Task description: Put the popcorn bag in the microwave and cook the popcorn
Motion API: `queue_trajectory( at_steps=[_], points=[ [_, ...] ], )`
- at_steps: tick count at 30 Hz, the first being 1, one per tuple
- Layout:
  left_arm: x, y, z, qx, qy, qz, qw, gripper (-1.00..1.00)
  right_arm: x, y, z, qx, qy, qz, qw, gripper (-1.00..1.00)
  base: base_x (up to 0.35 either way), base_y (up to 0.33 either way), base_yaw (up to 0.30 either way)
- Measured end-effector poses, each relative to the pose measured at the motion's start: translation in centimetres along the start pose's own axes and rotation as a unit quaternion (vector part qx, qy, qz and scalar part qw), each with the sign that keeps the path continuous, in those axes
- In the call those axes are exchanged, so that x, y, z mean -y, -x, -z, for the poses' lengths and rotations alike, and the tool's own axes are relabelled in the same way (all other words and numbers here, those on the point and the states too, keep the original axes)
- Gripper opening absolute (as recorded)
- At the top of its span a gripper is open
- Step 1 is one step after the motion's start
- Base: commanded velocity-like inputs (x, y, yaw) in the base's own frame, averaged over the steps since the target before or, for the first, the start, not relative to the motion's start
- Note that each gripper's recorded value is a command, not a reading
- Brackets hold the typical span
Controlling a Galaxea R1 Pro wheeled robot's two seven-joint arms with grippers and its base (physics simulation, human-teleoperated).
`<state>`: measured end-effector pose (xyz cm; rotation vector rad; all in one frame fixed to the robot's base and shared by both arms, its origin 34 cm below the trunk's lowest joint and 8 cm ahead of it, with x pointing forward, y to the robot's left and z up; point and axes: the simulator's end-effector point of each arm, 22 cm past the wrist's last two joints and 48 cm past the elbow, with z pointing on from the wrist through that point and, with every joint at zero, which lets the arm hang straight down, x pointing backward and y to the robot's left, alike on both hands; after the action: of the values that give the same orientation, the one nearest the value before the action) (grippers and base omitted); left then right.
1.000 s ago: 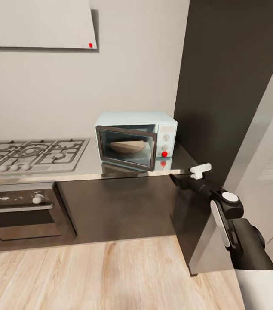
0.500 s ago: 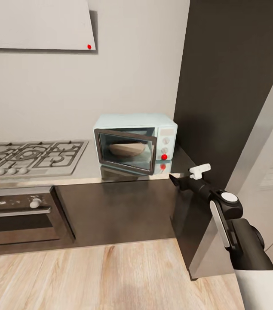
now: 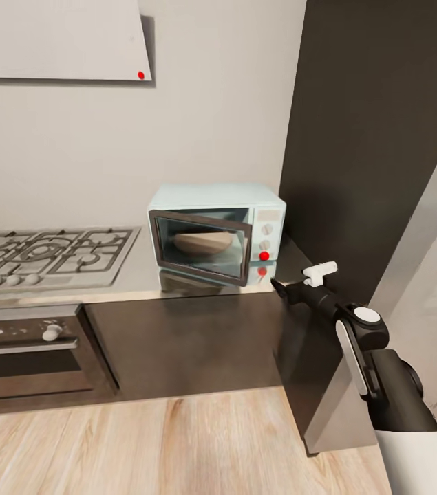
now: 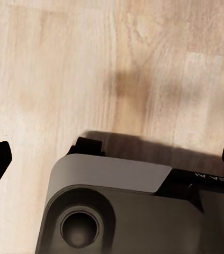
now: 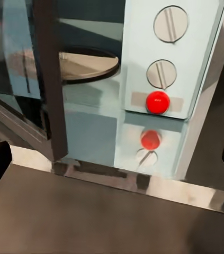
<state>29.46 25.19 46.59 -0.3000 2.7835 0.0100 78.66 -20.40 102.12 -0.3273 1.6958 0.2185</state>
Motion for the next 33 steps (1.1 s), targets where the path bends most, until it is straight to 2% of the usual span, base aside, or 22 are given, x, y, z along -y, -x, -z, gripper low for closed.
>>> queue_trajectory(
  at_steps=[9, 21, 33],
  points=[
    [0.0, 0.0, 0.0, 0.0, 0.0, 0.0, 1.0, 1.0, 0.0, -0.3, 0.0, -0.004, 0.0, -0.002, 1.0, 1.0, 0.32, 0.0, 0.0],
    [0.1, 0.0, 0.0, -0.001, -0.001, -0.002, 1.0, 1.0, -0.3, -0.5, 0.0, -0.006, 0.006, -0.004, 1.0, 1.0, 0.026, 0.0, 0.0],
    [0.1, 0.0, 0.0, 0.0, -0.001, -0.001, 1.0, 1.0, 0.0, -1.7, -0.4, -0.018, 0.001, -0.01, 0.9998, 1.0, 0.13, -0.027, 0.0]
  ],
)
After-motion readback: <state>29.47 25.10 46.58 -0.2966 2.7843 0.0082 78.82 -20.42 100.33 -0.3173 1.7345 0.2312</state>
